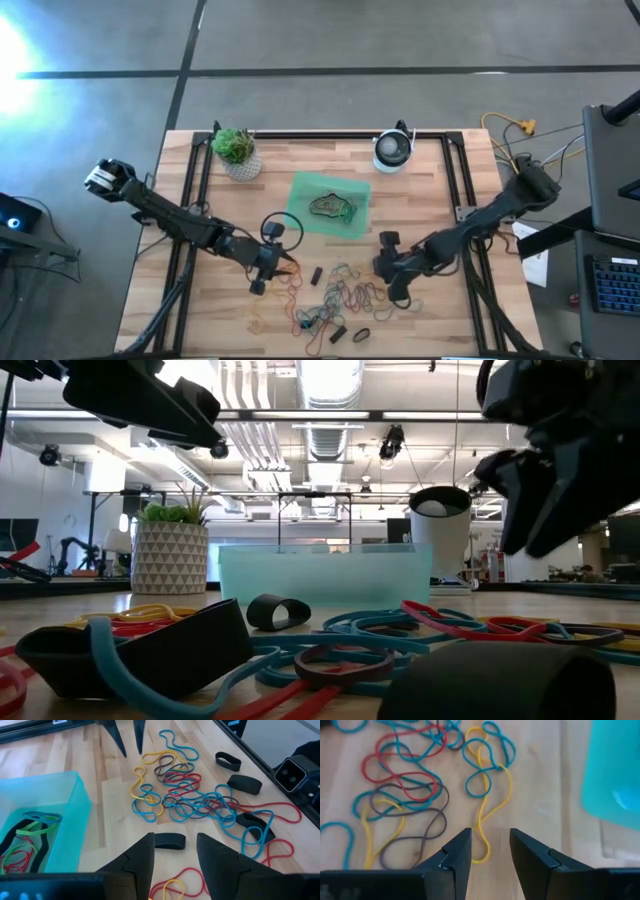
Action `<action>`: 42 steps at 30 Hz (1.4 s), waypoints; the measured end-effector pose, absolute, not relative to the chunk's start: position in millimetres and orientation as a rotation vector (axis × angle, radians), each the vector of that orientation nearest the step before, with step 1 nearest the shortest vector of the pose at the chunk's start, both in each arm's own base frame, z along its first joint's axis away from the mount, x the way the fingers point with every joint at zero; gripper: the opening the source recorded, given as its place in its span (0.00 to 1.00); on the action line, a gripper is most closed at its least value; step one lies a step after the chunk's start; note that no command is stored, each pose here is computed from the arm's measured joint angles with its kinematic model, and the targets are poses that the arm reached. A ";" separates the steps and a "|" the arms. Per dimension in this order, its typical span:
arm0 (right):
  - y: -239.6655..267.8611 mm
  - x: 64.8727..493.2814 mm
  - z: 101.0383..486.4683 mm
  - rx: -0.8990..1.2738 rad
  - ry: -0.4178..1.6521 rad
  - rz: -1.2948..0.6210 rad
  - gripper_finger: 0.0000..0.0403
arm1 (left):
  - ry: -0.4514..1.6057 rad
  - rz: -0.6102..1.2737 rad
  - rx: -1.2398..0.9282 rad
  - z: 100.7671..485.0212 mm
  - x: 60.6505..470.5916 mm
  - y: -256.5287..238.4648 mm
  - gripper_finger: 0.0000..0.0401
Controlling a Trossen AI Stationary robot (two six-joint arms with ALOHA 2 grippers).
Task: Pick and place rubber bands into bin
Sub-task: Put the yellow rubber band into the green bin
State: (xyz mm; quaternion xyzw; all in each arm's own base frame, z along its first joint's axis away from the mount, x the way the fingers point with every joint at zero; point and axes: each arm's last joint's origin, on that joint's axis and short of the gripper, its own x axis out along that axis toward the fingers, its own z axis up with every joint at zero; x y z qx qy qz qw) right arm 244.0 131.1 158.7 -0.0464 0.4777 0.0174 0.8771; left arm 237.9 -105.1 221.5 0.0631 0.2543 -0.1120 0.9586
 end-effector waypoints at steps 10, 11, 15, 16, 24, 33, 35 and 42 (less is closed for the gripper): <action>128.5 255.5 130.7 -0.023 1.079 0.014 0.32 | 0.516 -0.225 0.130 221.5 237.9 -104.8 0.33; 128.8 256.7 130.2 -0.001 1.082 0.033 0.32 | 0.515 -0.225 0.130 221.5 238.0 -104.8 0.33; 127.8 260.2 127.9 0.052 1.088 0.050 0.32 | 0.516 -0.226 0.133 221.5 237.9 -104.8 0.33; 126.8 260.9 126.2 0.059 1.094 0.041 0.32 | 0.515 -0.228 0.140 221.4 237.9 -104.8 0.33; 125.7 268.3 110.5 0.083 1.160 0.021 0.32 | 0.514 -0.230 0.149 221.3 237.9 -104.8 0.33; 127.2 271.0 109.9 0.059 1.175 0.030 0.06 | 0.513 -0.230 0.159 221.2 237.9 -104.7 0.33; 127.0 270.9 111.6 0.057 1.169 0.026 0.04 | 0.513 -0.229 0.159 221.2 237.9 -104.7 0.33; 120.6 262.0 130.7 0.014 1.127 -0.031 0.02 | 0.514 -0.229 0.159 221.1 237.8 -104.6 0.33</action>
